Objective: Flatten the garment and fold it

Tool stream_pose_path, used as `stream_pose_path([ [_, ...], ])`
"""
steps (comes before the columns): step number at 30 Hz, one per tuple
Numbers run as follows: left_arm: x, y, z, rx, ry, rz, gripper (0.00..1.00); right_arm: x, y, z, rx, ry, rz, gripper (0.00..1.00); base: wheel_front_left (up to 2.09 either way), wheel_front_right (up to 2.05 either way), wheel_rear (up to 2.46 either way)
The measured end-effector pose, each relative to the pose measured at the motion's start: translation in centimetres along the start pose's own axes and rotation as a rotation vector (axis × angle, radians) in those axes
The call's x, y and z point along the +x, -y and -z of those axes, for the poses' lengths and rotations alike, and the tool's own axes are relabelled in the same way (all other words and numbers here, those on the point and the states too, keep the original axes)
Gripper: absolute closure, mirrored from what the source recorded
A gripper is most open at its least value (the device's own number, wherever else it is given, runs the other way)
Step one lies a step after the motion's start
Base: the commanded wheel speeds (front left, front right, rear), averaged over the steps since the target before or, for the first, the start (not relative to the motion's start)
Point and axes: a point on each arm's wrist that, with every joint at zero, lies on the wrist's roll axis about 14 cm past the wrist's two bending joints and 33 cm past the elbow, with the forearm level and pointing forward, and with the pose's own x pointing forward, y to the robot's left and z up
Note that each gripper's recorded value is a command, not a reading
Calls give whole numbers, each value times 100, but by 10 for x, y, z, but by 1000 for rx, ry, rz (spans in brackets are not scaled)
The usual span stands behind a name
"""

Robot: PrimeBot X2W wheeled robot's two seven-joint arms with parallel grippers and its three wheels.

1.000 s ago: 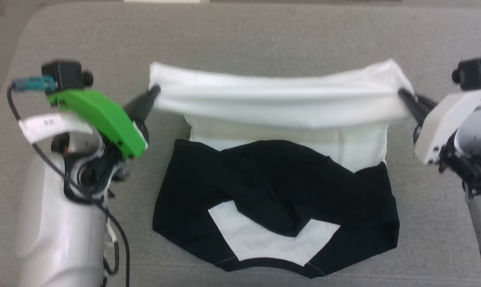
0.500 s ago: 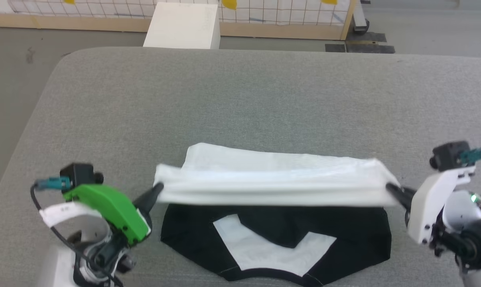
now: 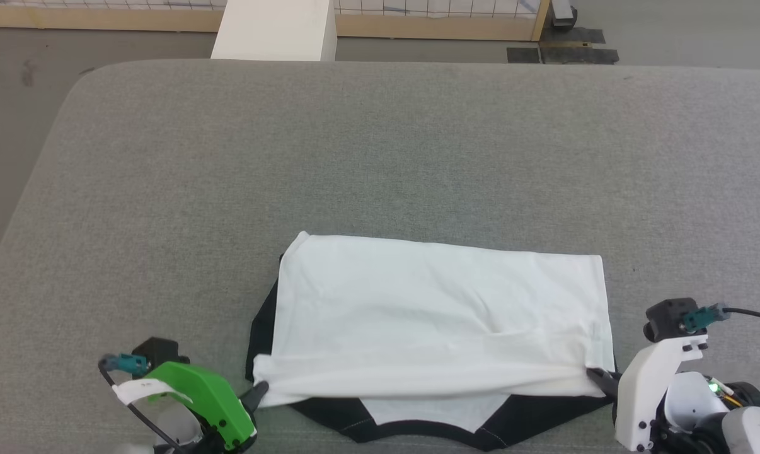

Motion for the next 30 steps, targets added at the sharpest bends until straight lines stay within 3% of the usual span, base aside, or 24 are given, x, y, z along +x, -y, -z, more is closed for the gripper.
stream_pose_path([
  [4, 5, -11, 10, -6, -27, -35, 100, 4, -2, 8, 9, -18, -1, 100, 0, 0, 0],
  [5, 5, -13, 11, -5, -25, -42, 95, 4, -2, 10, 12, -20, -2, 100, 0, 0, 0],
  [6, 5, -14, 12, -3, -28, -48, 60, 4, -3, 10, 12, -21, -4, 80, 0, 0, 0],
  [7, 5, -16, 13, 1, -32, -54, 15, 4, -4, 11, 12, -21, -7, 65, 0, 0, 0],
  [8, 5, -17, 13, 3, -31, -57, 0, 3, -6, 11, 15, -19, -9, 0, 0, 0, 0],
  [15, -9, -31, 6, 52, -45, -126, 0, -18, -5, 8, 34, 37, -12, 0, 0, 0, 0],
  [19, -26, -34, -20, 100, 19, -156, 0, -41, 5, -8, 60, 123, 7, 0, 0, 0, 0],
  [24, -52, -7, -88, 173, 336, -85, 0, -63, 25, -32, 94, 228, 62, 0, 0, 0, 0],
  [30, -85, 43, -154, 396, 784, 53, 0, -57, 33, -59, 141, 277, 83, 0, 0, 0, 0],
])
